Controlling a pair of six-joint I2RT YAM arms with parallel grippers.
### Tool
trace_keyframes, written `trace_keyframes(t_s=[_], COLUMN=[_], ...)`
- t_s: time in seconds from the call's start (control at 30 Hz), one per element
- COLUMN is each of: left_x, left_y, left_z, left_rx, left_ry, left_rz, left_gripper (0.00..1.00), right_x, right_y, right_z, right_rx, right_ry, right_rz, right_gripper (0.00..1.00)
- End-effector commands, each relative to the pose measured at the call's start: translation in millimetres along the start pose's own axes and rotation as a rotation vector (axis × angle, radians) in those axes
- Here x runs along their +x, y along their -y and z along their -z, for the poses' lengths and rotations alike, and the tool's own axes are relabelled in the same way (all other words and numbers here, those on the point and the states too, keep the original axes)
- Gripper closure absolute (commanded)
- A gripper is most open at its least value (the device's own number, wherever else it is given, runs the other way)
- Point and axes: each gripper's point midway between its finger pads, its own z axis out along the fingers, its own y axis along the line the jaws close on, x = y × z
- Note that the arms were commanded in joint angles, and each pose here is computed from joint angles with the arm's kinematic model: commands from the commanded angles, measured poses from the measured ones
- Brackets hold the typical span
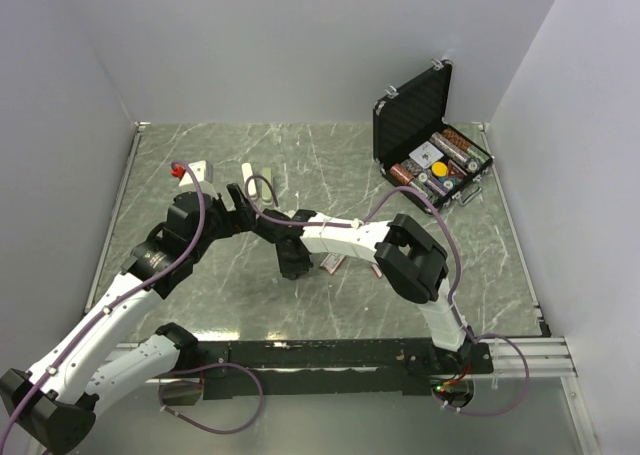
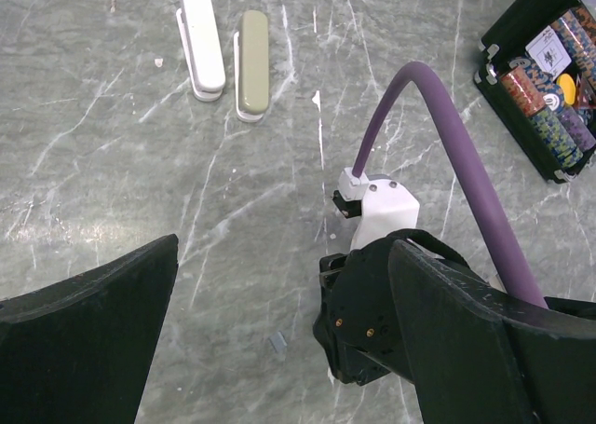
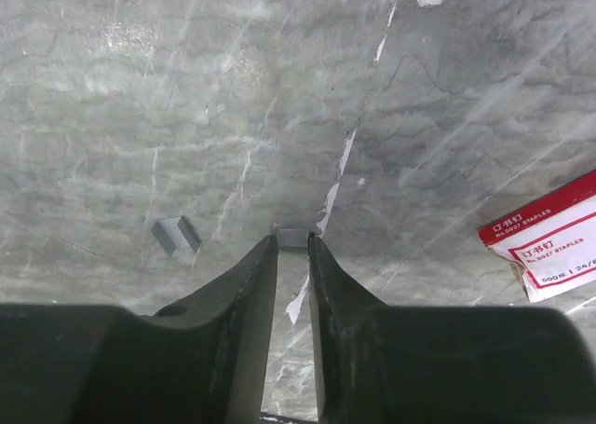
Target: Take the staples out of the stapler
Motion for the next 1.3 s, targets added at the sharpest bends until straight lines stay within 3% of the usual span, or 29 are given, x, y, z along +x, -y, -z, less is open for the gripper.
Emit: trace_keyframes(t_s=[0.0,0.3,0.63,1.03,1.27], left_x=[-6,-6,-4,0,1], left_y=[10,10,10,10,14], left_z=[3,3,1,-3,-4], left_rx=[0.048,0.045,0.046,0.044,0.070], left_ry=[0.019,0.017,0.013,-0.001,-0.001], left_rz=[0.013,0.009,0.003,-0.004,-0.006], left_gripper=[0.01,0.01,0.01,0.01,0.01], right_x=[0,-11,-34,-56,-37], right_y=[2,6,35,120,168], right_z=[2,15,69,112,112], right_rx=[0.022,0.024,0.038,0.127,0.137], right_ry=[0.001,0.061,0.223,0.339,0.347], right_rz=[0.001,0.013,0.033,0.022,-0.005], right_gripper=[0.74,0.78,0.78,0.80,0.79])
